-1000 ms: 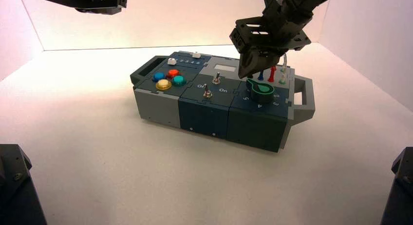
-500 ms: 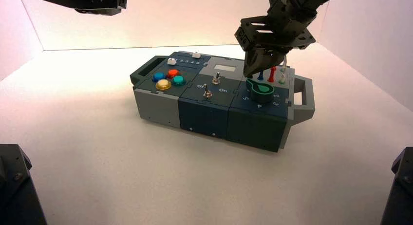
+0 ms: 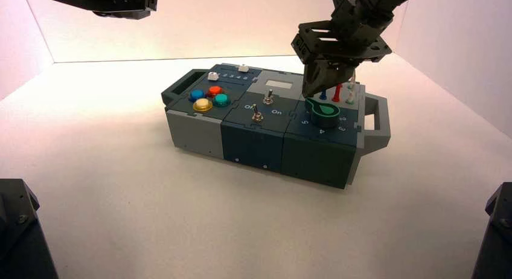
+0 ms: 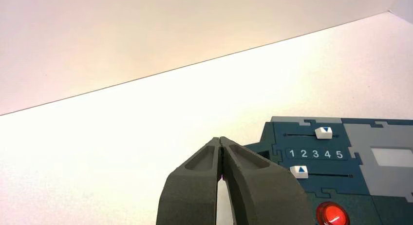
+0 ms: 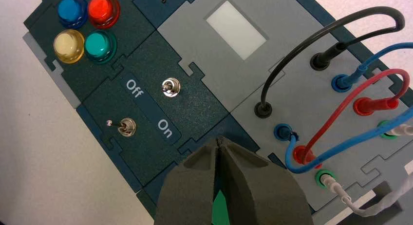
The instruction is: Turn the knob to position 2.
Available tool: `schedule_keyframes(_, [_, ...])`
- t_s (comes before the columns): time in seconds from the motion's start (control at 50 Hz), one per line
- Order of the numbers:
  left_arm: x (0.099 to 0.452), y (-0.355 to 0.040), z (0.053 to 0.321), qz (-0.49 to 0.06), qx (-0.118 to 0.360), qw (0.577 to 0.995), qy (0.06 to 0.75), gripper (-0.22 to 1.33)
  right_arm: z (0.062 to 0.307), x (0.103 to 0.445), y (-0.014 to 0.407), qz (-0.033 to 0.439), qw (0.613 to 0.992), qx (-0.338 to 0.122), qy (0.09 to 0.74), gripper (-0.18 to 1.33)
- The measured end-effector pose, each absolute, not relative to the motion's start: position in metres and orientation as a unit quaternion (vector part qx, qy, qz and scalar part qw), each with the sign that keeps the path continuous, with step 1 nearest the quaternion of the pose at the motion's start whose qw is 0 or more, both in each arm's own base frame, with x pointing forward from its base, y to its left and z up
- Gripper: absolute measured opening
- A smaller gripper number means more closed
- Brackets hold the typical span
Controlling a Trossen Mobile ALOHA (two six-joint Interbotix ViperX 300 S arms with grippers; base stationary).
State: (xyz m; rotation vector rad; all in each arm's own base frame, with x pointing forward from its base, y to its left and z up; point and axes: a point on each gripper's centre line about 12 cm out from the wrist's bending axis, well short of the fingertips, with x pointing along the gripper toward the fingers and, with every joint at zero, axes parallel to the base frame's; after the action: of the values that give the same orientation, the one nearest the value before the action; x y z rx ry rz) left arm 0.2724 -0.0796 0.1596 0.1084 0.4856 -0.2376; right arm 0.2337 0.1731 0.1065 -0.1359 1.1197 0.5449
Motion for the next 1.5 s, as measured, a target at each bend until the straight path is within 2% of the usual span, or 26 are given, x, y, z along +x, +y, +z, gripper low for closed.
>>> schedule_keyframes(1.5, [0.272, -0.08, 0.161, -0.118, 0.054, 0.963, 0.237, -0.16, 0.105, 0.226, 0.187, 0.275, 0.792, -0.075, 0.539, -0.14])
